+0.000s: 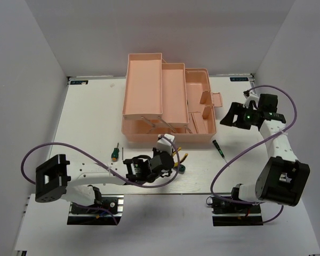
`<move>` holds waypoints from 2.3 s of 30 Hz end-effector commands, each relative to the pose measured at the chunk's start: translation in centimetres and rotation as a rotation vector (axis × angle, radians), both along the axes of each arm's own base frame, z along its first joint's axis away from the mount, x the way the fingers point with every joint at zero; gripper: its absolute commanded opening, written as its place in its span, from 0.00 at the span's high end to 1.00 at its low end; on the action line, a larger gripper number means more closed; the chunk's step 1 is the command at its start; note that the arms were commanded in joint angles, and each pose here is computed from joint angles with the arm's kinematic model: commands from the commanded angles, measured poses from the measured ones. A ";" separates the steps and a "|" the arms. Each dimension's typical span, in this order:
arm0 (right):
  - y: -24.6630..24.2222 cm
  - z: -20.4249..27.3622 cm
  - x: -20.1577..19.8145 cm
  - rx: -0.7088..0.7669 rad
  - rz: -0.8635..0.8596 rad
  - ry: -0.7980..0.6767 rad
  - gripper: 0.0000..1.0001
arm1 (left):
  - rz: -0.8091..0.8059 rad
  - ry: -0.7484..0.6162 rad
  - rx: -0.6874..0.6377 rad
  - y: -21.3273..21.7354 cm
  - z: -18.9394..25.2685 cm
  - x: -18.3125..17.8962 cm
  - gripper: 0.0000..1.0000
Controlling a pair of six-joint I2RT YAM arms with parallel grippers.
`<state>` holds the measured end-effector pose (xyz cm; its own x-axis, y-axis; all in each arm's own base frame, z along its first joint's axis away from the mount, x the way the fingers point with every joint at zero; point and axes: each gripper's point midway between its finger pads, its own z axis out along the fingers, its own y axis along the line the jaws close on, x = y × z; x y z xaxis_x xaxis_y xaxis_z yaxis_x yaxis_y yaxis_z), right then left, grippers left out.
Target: Sort the tools into containers
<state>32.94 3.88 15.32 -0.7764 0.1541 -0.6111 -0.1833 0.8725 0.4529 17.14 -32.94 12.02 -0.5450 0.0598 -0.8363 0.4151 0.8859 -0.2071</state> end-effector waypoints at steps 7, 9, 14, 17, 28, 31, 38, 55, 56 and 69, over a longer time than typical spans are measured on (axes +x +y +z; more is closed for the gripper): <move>-3.0 -2.6 -3.8 -0.181 0.001 0.009 1.00 | -0.109 -0.217 -0.147 -5.3 10.8 1.7 1.00; -2.8 -3.1 -4.9 -0.172 0.021 0.027 1.00 | -0.111 -0.252 -0.194 -6.8 12.8 2.6 1.00; -2.6 -3.1 -6.3 -0.165 0.076 0.002 1.00 | -0.075 -0.370 -0.214 -9.1 17.2 5.9 1.00; -1.9 -3.1 -7.3 -0.128 0.101 -0.015 0.86 | -0.057 -0.399 -0.238 -11.0 18.2 8.3 1.00; -0.3 -3.3 -8.4 -0.049 0.182 -0.040 0.52 | -0.018 -0.386 -0.296 -16.2 16.7 18.1 1.00; 0.0 -3.6 -8.4 -0.046 0.223 -0.060 0.39 | -0.022 -0.368 -0.271 -17.4 15.3 20.0 1.00; -0.2 -5.2 -8.2 -0.096 0.281 -0.094 0.38 | -0.026 -0.347 -0.231 -18.2 13.6 23.1 0.54; -1.3 -10.6 -6.2 -0.347 0.304 -0.069 0.39 | -0.038 -0.422 -0.074 -7.0 19.5 14.9 0.25; -0.9 -10.8 -6.0 -0.351 0.310 -0.071 0.39 | -0.015 -0.367 -0.008 -4.6 15.5 13.9 0.25; 0.3 -14.4 -6.1 -0.486 0.365 0.019 0.52 | 0.325 0.043 0.134 15.3 2.0 2.9 0.32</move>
